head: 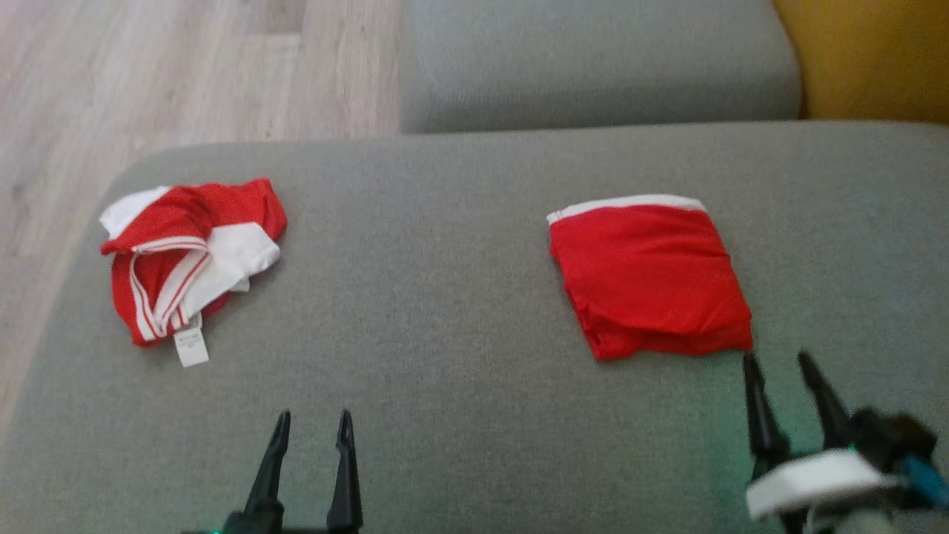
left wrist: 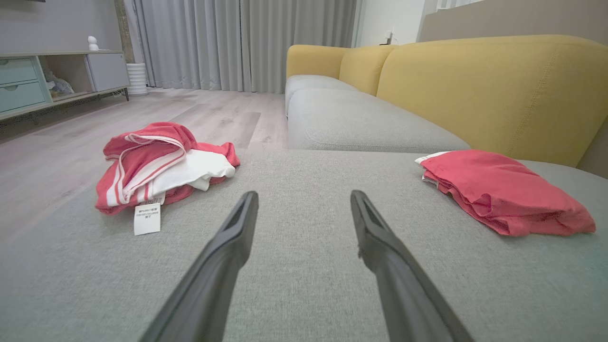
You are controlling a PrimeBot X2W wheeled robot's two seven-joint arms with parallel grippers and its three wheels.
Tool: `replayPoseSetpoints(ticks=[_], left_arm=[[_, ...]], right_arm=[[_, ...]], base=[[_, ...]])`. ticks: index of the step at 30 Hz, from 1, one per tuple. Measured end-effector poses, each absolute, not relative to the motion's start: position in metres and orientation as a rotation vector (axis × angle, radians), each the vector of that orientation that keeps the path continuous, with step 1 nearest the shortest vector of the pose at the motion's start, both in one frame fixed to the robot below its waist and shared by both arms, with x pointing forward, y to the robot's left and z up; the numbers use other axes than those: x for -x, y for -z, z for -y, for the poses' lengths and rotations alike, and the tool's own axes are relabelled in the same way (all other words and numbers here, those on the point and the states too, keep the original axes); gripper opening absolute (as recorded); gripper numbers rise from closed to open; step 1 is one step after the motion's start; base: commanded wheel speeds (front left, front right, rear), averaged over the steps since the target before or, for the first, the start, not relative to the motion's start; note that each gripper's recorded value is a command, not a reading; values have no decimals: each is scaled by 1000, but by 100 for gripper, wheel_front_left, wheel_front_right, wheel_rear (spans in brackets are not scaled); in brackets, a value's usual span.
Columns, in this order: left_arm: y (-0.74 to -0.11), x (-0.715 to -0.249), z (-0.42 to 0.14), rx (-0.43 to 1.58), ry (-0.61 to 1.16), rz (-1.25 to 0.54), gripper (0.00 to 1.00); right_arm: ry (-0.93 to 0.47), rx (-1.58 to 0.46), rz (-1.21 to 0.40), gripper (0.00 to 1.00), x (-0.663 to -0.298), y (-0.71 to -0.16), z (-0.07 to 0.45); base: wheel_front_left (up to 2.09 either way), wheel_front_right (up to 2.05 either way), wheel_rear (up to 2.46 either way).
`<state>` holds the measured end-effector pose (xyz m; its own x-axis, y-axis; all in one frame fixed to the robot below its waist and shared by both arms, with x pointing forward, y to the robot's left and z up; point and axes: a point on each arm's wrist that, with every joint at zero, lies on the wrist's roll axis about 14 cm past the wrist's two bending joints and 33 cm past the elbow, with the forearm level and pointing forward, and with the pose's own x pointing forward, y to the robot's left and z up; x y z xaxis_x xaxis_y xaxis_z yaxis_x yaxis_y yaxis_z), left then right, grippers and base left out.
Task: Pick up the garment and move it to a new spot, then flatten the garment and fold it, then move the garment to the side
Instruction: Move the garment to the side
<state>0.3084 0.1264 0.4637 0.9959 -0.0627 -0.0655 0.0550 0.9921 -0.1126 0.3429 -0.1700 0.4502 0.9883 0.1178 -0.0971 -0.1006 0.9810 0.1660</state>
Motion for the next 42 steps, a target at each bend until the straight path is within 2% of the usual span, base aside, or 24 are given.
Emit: replayPoseSetpoints(ticks=[3,9,12,17,18,19,20,21,29,37,42], left_arm=[[-467,-329,-116,113,87,-62,100],[-468,-360,-109,115,103,-57,100],[-463,-368,-108,121,95,-72,100],[-454,-374,-113,125,73,-96,100],[-452,-374,-114,123,66,-103,100],[-450,-374,-114,123,66,-109,100],[-449,-374,-113,123,65,-115,100],[-447,-374,-114,123,63,-118,100],[-448,-388,-106,129,86,-109,100],[-435,-420,-78,143,174,-116,100],[-424,-443,-58,150,238,-116,100]], right_arm=[[-113,-187,-117,100,-386,-451,178],[-133,-170,-227,100,-443,-435,193],[-134,-145,-335,100,-456,-412,201],[-158,-146,-505,100,-459,-372,194],[-171,-156,-519,94,-460,-368,188],[-183,-165,-529,46,-460,-365,183],[-197,-168,-536,5,-461,-363,178],[-207,-168,-538,0,-463,-363,176],[-188,-128,-503,0,-476,-371,198],[-29,49,-464,0,-504,-395,302],[113,168,-482,0,-504,-403,379]], base=[[0,0,0],[0,0,0],[0,0,0],[0,0,0],[0,0,0],[0,0,0],[0,0,0],[0,0,0],[0,0,0],[0,0,0],[0,0,0]])
